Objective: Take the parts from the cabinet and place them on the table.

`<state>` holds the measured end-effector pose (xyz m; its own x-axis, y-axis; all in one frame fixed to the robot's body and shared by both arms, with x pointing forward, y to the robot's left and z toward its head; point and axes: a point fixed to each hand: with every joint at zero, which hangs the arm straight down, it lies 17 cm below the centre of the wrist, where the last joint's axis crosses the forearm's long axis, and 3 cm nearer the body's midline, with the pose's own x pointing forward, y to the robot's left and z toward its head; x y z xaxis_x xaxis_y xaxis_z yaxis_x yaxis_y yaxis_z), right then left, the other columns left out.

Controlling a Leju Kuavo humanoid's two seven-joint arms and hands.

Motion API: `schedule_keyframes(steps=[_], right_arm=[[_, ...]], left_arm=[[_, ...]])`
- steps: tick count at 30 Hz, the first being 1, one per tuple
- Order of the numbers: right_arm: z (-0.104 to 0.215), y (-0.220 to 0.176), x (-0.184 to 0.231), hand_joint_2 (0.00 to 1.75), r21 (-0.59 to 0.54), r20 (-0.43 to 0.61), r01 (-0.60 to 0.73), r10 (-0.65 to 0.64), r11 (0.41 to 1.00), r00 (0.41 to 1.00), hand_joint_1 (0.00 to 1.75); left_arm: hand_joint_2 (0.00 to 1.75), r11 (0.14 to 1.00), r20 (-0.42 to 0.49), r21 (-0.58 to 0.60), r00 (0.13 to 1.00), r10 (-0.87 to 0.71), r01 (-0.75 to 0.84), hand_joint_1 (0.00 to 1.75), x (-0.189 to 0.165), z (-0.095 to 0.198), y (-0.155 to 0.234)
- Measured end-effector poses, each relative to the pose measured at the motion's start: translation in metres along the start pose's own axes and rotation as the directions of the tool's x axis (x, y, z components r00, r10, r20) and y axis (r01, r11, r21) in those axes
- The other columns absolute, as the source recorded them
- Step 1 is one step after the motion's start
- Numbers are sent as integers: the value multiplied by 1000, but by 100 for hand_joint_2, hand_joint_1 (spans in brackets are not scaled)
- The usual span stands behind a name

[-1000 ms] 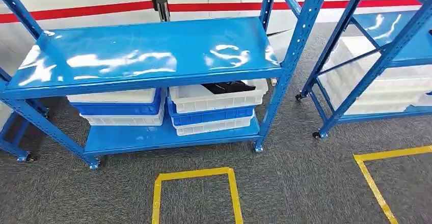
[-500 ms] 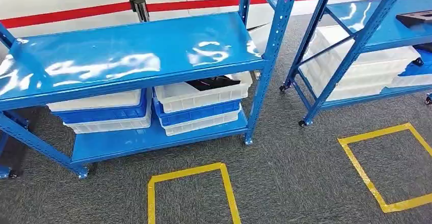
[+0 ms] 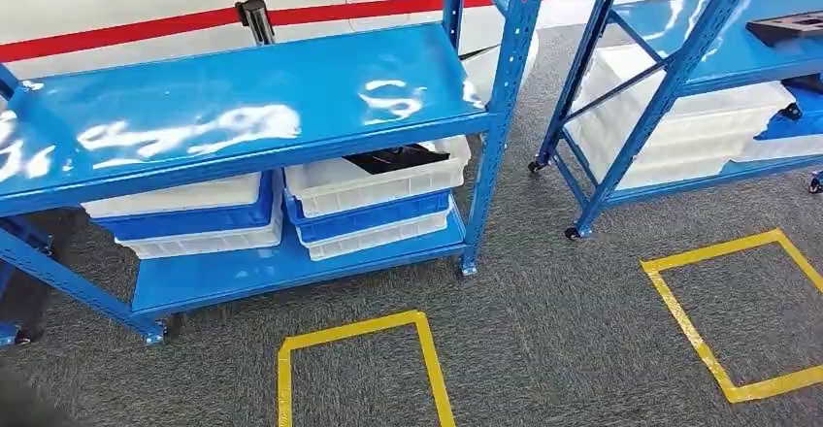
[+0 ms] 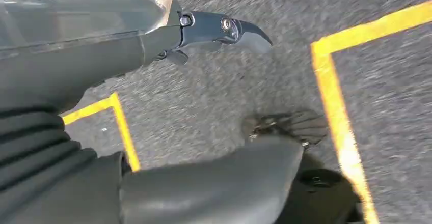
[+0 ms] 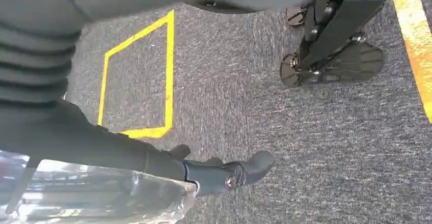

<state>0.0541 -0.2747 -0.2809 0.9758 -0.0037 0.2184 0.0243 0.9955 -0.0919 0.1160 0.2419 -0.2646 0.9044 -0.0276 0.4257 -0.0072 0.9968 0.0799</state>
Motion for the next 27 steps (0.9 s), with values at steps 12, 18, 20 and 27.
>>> schedule_keyframes(steps=[12, 18, 20, 27], right_arm=[[6, 9, -9, 0, 80, 8, 26, -27, 996, 1000, 0], [7, 11, -8, 0, 92, 15, 16, -18, 996, 1000, 0], [7, 12, -8, 0, 92, 17, 16, -17, 996, 1000, 0], [7, 11, -7, 0, 92, 21, 13, -15, 996, 1000, 0]], left_arm=[[0, 995, -180, -100, 983, -22, 4, 0, -63, 18, 5], [0, 995, -189, -96, 982, -8, -10, 0, -66, 18, 9], [0, 996, -190, -92, 982, -1, -17, 0, -66, 18, 11], [0, 996, -192, -86, 981, 8, -25, 0, -67, 18, 12]])
